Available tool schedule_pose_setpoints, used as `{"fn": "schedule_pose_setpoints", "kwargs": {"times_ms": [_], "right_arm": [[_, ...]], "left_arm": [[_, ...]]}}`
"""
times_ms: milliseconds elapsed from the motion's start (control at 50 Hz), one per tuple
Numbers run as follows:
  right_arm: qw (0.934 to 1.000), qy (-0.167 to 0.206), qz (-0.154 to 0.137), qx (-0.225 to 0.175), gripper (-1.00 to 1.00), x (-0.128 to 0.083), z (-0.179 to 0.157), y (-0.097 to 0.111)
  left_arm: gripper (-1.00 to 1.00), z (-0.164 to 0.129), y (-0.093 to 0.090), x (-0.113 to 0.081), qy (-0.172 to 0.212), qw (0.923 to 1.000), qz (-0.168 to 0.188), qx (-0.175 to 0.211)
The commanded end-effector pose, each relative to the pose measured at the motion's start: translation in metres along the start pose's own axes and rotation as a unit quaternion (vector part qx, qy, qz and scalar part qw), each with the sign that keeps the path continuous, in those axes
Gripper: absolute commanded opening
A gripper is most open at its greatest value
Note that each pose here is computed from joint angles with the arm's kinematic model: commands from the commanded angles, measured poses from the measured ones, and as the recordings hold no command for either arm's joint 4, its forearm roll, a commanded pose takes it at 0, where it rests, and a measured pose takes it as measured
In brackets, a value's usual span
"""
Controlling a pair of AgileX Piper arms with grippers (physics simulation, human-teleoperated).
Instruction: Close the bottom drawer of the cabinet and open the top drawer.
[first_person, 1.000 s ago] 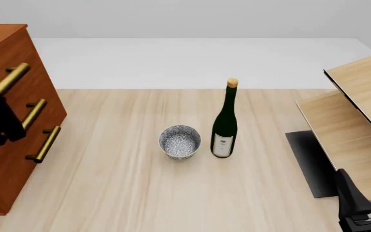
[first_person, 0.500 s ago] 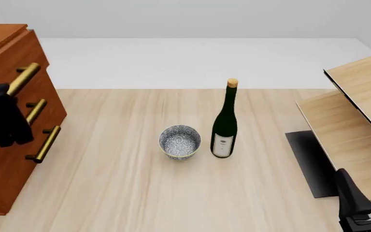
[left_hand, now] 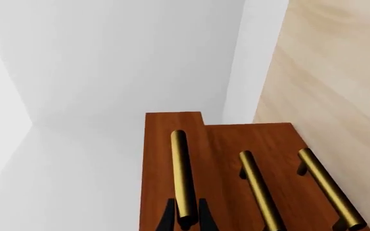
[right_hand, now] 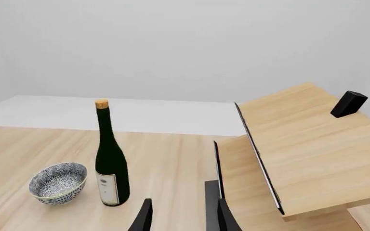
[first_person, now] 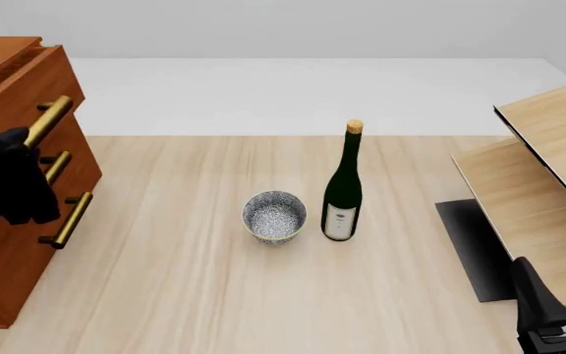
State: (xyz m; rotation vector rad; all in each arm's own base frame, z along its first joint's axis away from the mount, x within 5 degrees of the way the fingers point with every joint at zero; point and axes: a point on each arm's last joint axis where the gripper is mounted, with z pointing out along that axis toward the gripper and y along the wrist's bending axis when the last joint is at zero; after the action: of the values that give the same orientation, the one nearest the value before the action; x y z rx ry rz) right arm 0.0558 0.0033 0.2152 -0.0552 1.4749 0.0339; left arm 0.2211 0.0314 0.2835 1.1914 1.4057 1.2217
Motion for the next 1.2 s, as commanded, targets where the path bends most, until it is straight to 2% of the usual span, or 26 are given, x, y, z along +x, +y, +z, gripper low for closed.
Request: {"fn": "schedule_pose_setpoints", "kwargs": {"times_ms": [20, 620, 1120, 1140, 1200], "right_arm": [[1.0000, 0.000, 0.001, 0.000, 1.00, 0.0000, 0.0000, 0.0000], [1.0000, -0.001, 0.002, 0.001, 1.00, -0.0006, 0.0000, -0.0002], [1.0000, -0.001, 0.001, 0.000, 1.00, 0.0004, 0.0000, 0.0001], [1.0000, -0.001, 0.001, 0.000, 1.00, 0.0004, 0.0000, 0.0001], [1.0000, -0.001, 0.001, -0.001, 1.00, 0.0004, 0.0000, 0.0001]], "left_arm": [[-1.00, -0.0009, 0.0053, -0.0040, -0.004, 0.9997, -0.019, -0.014], [-1.00, -0.0042, 0.0076, -0.0122, -0.022, 0.9994, -0.022, -0.014], [-1.00, -0.0051, 0.0047, -0.0090, -0.015, 0.9995, -0.025, -0.009], [1.00, -0.0051, 0.0049, -0.0089, -0.015, 0.9995, -0.025, -0.009], [1.00, -0.0051, 0.0056, -0.0087, -0.014, 0.9995, -0.026, -0.009]]}}
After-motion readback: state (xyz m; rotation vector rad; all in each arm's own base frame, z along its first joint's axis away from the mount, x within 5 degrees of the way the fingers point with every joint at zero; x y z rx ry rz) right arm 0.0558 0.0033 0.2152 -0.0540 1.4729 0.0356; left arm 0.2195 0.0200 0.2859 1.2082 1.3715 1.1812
